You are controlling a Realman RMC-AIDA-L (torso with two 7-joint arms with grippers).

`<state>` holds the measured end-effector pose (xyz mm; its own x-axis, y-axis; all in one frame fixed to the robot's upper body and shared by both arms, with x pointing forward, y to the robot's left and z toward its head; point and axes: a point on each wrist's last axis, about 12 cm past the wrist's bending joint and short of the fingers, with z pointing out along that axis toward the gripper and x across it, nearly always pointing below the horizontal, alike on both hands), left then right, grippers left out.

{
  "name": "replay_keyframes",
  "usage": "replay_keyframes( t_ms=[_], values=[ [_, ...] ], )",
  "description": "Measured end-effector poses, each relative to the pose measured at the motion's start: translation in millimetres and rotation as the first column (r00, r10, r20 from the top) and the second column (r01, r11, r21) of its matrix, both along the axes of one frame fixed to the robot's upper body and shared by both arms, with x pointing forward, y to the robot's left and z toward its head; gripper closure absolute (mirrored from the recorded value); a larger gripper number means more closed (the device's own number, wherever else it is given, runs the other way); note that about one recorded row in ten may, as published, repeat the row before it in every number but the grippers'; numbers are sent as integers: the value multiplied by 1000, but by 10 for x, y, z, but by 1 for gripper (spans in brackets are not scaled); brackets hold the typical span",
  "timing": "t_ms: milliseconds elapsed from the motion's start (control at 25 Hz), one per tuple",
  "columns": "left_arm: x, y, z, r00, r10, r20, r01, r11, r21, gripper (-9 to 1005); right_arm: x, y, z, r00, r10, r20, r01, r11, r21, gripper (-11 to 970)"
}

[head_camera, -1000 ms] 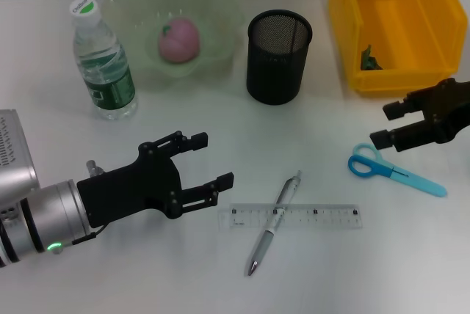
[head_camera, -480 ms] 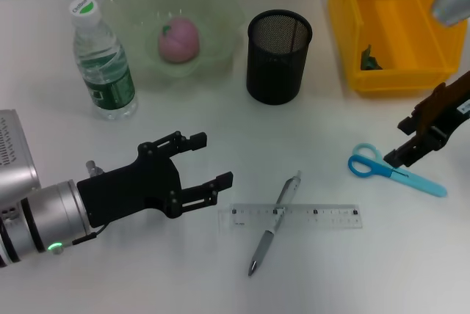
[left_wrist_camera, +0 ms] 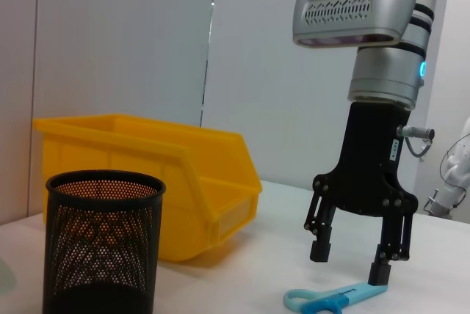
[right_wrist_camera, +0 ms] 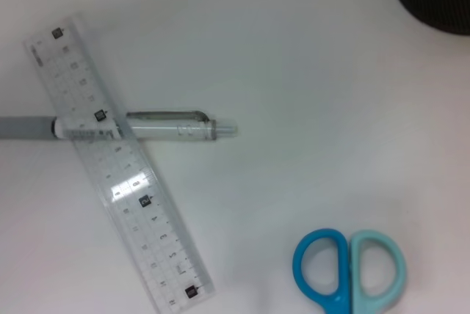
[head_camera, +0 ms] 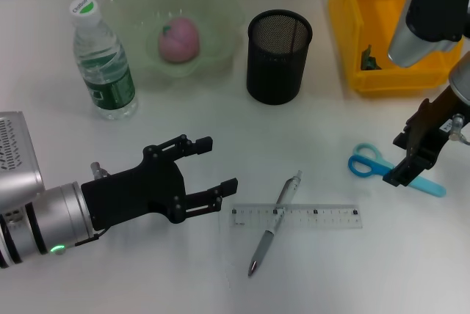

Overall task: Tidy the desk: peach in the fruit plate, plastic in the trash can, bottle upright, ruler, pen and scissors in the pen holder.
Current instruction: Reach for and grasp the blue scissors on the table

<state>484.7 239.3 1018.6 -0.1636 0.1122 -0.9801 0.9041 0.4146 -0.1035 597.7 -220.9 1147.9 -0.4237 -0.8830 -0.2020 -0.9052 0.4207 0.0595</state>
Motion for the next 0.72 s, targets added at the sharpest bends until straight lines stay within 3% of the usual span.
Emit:
replay_keyframes(
  t_ms=[720],
  values=[
    [34,-13,13,1000,-2,7,2,1000,6,197,-1,55,-192,1000,22,4,-22,999,-49,241]
  ],
)
